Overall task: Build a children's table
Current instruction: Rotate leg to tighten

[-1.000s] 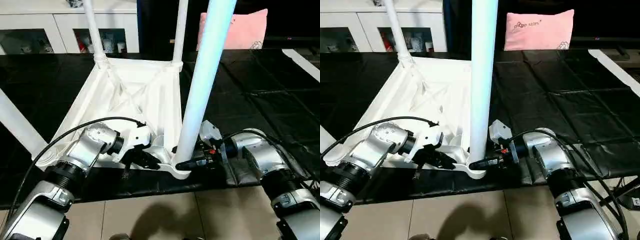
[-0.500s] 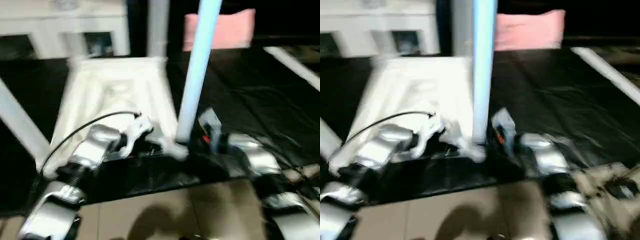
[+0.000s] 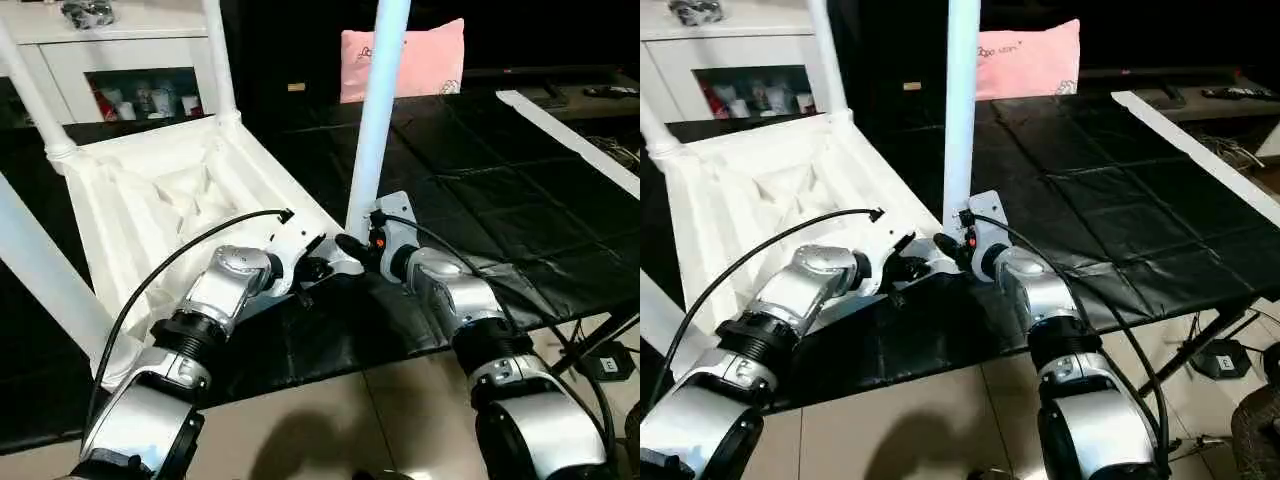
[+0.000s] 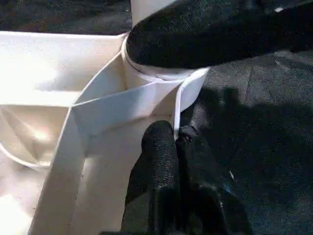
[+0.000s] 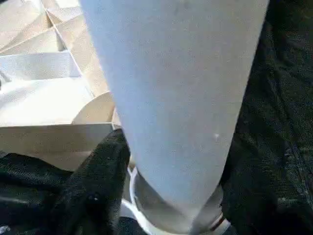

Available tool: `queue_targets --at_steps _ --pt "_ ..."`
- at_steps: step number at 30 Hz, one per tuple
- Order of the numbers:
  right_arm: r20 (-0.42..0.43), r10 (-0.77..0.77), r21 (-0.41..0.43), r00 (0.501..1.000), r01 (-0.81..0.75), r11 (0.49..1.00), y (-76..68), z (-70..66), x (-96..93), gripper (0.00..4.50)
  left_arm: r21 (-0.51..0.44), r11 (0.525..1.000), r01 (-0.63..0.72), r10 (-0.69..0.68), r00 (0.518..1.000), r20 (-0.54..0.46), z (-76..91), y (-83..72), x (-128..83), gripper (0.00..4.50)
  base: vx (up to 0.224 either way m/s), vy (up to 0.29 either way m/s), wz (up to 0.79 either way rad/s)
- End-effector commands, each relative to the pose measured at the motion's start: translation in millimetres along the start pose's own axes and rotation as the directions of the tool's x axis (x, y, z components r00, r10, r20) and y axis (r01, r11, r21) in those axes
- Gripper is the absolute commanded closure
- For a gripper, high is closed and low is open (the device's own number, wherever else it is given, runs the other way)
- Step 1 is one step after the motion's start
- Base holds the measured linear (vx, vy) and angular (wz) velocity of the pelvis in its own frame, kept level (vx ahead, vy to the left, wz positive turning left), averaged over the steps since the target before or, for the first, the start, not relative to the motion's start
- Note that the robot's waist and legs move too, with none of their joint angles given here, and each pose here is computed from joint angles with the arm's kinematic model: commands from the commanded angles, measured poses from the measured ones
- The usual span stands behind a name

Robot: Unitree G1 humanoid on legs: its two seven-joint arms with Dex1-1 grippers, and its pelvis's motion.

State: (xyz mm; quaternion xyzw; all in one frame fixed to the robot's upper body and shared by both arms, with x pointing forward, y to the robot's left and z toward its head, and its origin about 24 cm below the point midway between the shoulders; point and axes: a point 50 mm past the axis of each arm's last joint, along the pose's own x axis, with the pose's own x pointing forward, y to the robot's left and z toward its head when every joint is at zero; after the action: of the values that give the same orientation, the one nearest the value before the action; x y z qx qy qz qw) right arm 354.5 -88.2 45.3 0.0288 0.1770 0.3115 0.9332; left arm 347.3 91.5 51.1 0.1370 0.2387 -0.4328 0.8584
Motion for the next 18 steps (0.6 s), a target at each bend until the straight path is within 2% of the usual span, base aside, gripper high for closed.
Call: queue_targets --at_steps 1,3,4,6,9,10,13,16,17,18 --pt "-0.042 0.194 0.07 0.98 -0.191 0.979 31.9 -20.4 7.1 1.39 0.061 0.998 -0.034 0.029 0.997 0.071 20.9 1.4 2 4.5 0.0 0.0 0.0" --pt "-0.021 0.18 0.067 0.983 -0.178 0.982 16.9 -22.3 -5.0 1.28 0.078 0.997 -0.021 0.019 0.999 0.033 13.0 4.0 -2 4.5 0.0 0.0 0.0" --pt "-0.018 0.179 0.065 0.984 -0.177 0.982 14.5 -22.7 -7.1 1.28 0.082 0.996 -0.019 0.017 0.999 0.027 11.6 4.4 -3 4.5 0.0 0.0 0.0" --pt "0.001 0.189 0.05 0.982 -0.189 0.981 3.1 -23.9 -19.3 0.93 0.086 0.996 -0.01 0.009 1.0 0.018 7.4 6.1 -6 4.5 0.0 0.0 0.0" --pt "0.01 0.23 0.014 0.973 -0.23 0.973 -13.8 -26.1 -41.8 0.88 0.111 0.993 0.046 -0.047 0.999 0.005 1.8 6.7 -11 4.5 0.0 0.0 0.0" --pt "0.01 0.23 0.014 0.973 -0.23 0.973 -13.8 -26.1 -41.8 0.82 0.111 0.993 0.046 -0.047 0.999 0.005 1.8 6.7 -11 4.5 0.0 0.0 0.0" --pt "0.007 0.291 -0.061 0.957 -0.29 0.955 -29.4 -24.3 -65.3 0.45 0.196 0.968 0.156 -0.155 0.988 -0.023 -7.2 5.2 -19 4.5 0.0 0.0 0.0" --pt "0.001 0.324 -0.097 0.946 -0.322 0.942 -34.7 -20.3 -75.7 0.28 0.23 0.947 0.223 -0.22 0.975 -0.04 -11.8 4.0 -25 4.5 0.0 0.0 0.0" --pt "0.007 0.349 -0.128 0.937 -0.345 0.93 -35.7 -15.6 -80.4 0.19 0.286 0.914 0.289 -0.289 0.956 -0.044 -12.3 0.4 -28 4.5 0.0 0.0 0.0" --pt "0.008 0.351 -0.131 0.936 -0.347 0.929 -35.7 -15.2 -80.8 0.19 0.291 0.91 0.294 -0.294 0.955 -0.044 -12.3 0.1 -29 4.5 0.0 0.0 0.0"
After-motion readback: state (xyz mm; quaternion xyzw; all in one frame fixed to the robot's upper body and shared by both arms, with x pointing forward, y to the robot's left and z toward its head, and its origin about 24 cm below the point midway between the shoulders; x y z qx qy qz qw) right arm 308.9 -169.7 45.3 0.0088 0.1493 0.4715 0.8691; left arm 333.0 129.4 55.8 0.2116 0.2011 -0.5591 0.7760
